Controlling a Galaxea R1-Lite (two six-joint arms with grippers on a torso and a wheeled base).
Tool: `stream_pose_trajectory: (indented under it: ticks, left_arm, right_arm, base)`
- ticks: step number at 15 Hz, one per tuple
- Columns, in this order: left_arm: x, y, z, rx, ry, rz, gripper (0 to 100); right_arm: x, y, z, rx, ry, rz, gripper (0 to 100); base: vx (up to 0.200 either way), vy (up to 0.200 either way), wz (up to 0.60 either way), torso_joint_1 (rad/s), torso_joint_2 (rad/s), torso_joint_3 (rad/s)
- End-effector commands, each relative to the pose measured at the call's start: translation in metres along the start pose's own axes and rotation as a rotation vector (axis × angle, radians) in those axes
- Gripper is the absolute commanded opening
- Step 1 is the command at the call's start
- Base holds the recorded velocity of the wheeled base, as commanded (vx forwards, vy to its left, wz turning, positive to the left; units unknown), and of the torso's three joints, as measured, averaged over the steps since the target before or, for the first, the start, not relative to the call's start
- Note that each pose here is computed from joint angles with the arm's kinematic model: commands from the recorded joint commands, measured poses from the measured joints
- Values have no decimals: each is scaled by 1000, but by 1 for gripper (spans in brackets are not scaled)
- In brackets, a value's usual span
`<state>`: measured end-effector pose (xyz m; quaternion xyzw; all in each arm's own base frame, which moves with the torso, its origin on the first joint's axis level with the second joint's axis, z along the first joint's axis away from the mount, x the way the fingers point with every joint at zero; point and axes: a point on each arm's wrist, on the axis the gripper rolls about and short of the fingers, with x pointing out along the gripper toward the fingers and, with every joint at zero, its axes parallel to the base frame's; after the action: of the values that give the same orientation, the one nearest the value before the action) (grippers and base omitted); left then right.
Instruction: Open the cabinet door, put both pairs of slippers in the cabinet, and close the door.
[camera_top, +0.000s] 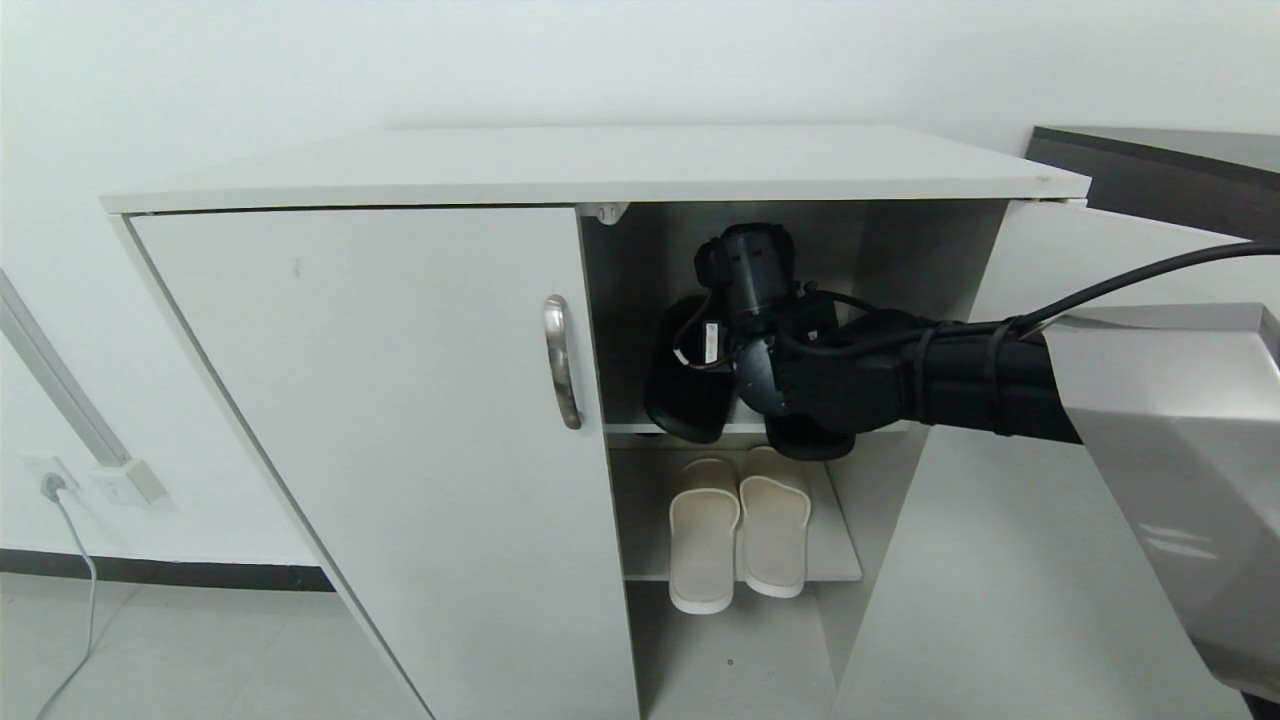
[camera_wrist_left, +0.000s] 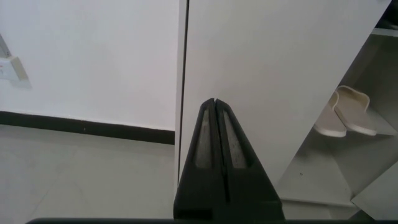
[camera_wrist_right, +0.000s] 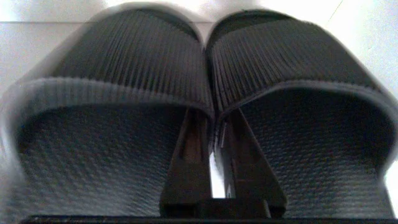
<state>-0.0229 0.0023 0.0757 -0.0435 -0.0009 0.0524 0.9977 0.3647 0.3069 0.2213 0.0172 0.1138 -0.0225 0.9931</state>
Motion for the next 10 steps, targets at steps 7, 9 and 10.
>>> stream_pose_trajectory:
  ticks: [7,9,10]
  left_arm:
    - [0,0,0,0,0,1,0]
    - [0,0,0,0,0,1,0]
    - [0,0,0,0,-1,1,0]
  right_arm:
    - [-2,-3,5,-22,-7,-2,0]
    - [0,-3,3,-47,-4,-7,0]
    - [1,-4,3,-49,-3,-9,0]
  base:
    - [0,0,0,0,0,0]
    - [0,0,0,0,0,0]
    - [0,0,0,0,0,0]
